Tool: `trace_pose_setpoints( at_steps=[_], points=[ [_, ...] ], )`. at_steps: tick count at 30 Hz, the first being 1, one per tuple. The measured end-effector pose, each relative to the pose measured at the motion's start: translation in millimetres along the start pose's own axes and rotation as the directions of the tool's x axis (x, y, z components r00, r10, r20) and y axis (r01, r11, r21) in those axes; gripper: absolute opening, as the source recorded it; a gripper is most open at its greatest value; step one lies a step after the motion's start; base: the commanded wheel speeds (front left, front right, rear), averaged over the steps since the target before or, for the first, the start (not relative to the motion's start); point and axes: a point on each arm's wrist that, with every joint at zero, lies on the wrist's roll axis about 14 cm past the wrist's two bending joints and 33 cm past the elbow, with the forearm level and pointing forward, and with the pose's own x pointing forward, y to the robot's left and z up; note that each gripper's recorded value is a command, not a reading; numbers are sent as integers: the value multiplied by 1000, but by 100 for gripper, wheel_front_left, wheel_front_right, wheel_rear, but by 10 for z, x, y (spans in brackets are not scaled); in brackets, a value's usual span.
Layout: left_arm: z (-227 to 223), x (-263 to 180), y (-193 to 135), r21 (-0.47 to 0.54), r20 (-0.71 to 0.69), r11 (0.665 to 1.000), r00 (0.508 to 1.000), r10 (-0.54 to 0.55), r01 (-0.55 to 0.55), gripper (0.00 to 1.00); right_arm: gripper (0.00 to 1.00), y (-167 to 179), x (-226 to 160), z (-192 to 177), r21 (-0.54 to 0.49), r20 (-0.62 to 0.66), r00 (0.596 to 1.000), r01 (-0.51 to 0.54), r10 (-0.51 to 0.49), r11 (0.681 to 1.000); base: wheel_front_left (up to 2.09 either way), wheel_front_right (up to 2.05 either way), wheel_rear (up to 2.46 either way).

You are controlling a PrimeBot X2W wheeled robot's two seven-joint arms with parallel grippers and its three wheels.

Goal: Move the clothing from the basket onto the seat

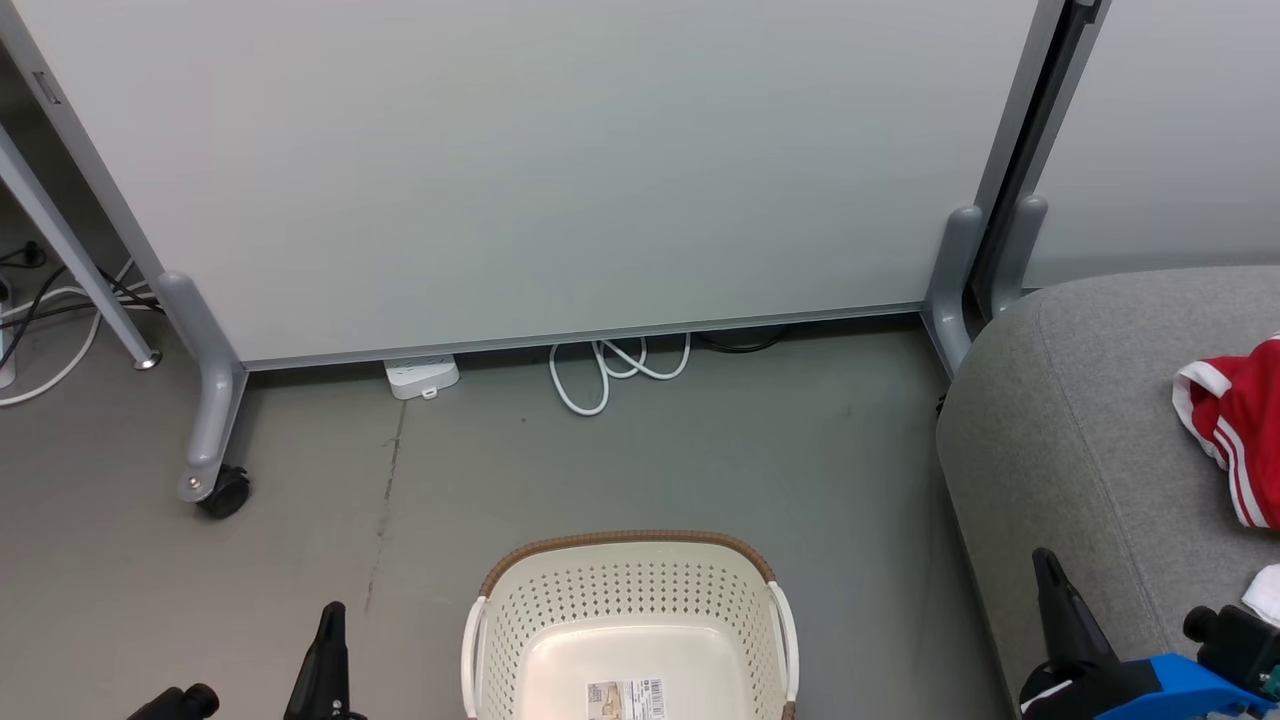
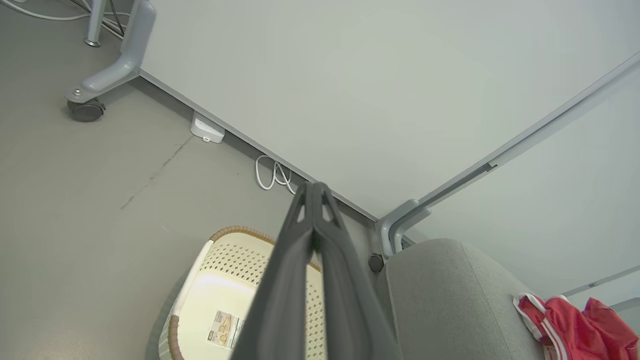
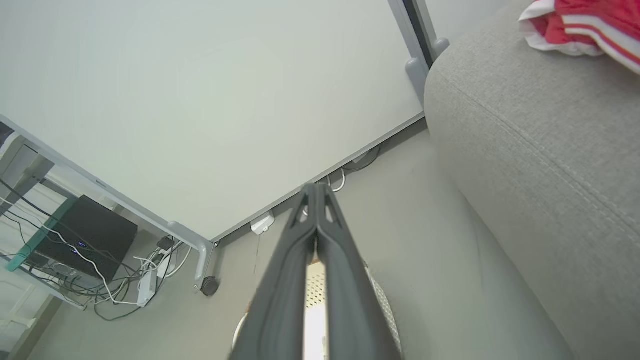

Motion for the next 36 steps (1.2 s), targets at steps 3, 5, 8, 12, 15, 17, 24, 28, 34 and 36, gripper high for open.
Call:
trace_pose_setpoints(
  at_steps=[3, 5, 8, 12, 15, 17, 24, 28, 34, 36],
  points=[
    [22, 12, 1, -41, 3, 999, 1000, 3, -3, 0, 0, 2, 12, 14, 48, 4, 1000, -2, 1, 999, 0, 0, 0],
    [38, 23, -5, -65, 5, 998, 1000, 2, -2, 0, 0, 0, 16, 19, 82, 7, 1000, -2, 1, 997, 0, 0, 0],
    [58, 36, -8, -105, 7, 995, 1000, 4, -3, 0, 0, 3, 28, 38, 128, 14, 1000, -4, 3, 992, 0, 0, 0],
    [85, 52, -9, -154, 10, 988, 1000, 5, -4, 0, 0, 5, 41, 55, 187, 20, 1000, -8, 5, 982, 0, 0, 0],
    [115, 70, -17, -187, 15, 982, 1000, 4, -1, 0, 0, 8, 52, 76, 227, 28, 1000, -12, 6, 974, 0, 0, 0],
    [131, 78, -21, -212, 18, 977, 1000, 4, 0, 0, 0, 13, 61, 93, 257, 34, 999, -16, 8, 966, 0, 0, 0],
    [169, 104, -37, -286, 22, 958, 1000, 0, 6, 0, 0, 11, 76, 118, 344, 44, 999, -23, 9, 939, 0, 0, 0],
    [195, 118, -46, -326, 26, 945, 1000, -2, 10, 0, 0, 21, 93, 148, 393, 54, 998, -33, 12, 919, 0, 0, 0],
    [245, 146, -62, -392, 34, 920, 999, -7, 20, 0, 0, 14, 103, 173, 469, 65, 998, -41, 11, 882, 0, 0, 0],
    [255, 152, -69, -408, 35, 913, 999, -10, 23, 0, 0, 14, 107, 178, 491, 67, 998, -43, 12, 870, 0, 0, 0]
  ],
)
